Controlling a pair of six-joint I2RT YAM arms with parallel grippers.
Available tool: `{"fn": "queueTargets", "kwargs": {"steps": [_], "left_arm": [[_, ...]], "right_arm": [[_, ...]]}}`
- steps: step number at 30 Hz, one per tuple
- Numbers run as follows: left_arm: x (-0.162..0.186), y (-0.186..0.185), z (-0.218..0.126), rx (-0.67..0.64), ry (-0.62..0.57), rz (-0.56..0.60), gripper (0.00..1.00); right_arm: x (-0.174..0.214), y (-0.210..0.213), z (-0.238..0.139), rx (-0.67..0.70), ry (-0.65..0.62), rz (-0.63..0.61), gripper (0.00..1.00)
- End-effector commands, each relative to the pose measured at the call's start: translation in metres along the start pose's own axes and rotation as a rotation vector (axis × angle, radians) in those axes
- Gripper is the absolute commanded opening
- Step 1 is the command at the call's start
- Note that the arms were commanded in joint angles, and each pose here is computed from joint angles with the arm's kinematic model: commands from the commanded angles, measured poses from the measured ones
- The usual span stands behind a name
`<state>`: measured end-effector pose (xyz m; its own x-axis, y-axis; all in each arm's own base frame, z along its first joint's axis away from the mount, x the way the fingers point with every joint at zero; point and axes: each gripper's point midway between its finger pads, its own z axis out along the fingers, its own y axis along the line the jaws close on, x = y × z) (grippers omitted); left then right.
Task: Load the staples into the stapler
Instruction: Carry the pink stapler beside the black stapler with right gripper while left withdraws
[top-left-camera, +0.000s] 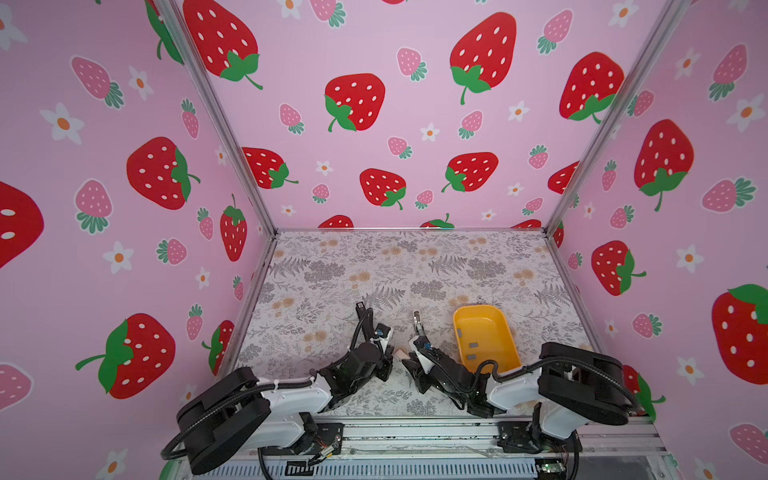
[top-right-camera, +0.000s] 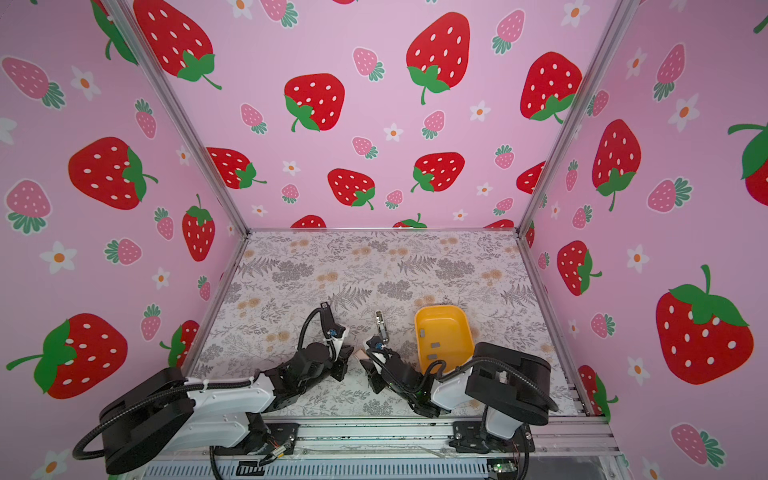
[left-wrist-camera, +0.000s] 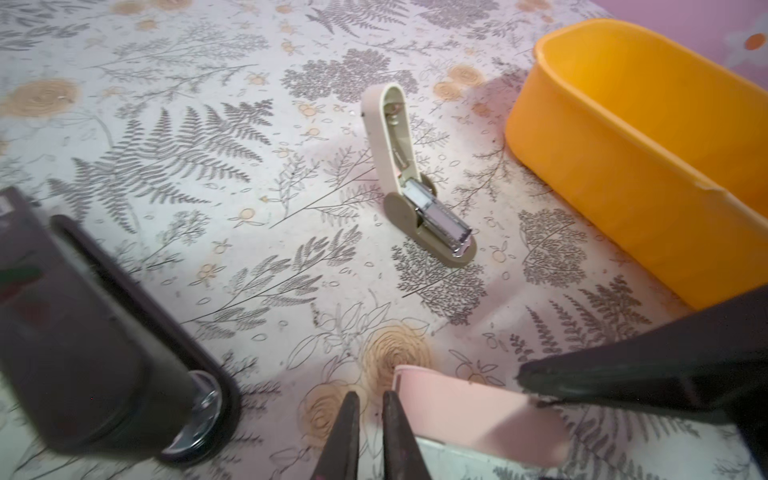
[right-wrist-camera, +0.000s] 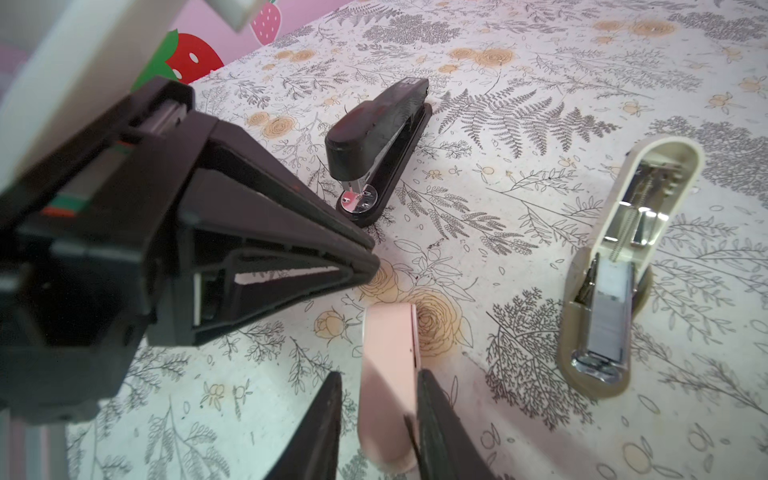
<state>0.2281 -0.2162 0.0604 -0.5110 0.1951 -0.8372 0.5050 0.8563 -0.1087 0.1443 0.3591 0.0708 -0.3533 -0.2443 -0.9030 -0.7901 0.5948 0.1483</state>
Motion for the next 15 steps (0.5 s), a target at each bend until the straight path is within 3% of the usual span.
{"fn": "queueTargets", "kwargs": {"steps": [1,4,8,15], "left_arm": [[-0.014,0.017,-0.012,-0.111,0.012,-0.044,0.16],[-0.028,0.029,-0.029,-0.181,-0.001,-0.085,0.19],[-0.049,0.052,-0.06,-0.306,-0.048,-0.135,0.23],[-0.058,0.08,-0.092,-0.433,-0.119,-0.152,0.52]], "right_arm": [[-0.004,0.006,-0.003,-0.015,0.029,-0.036,0.42],[-0.003,0.008,0.0,-0.022,0.037,-0.035,0.51],[0.008,0.005,0.008,0.006,0.068,-0.026,0.54],[0.025,0.003,0.024,0.031,0.125,-0.027,0.55]]}}
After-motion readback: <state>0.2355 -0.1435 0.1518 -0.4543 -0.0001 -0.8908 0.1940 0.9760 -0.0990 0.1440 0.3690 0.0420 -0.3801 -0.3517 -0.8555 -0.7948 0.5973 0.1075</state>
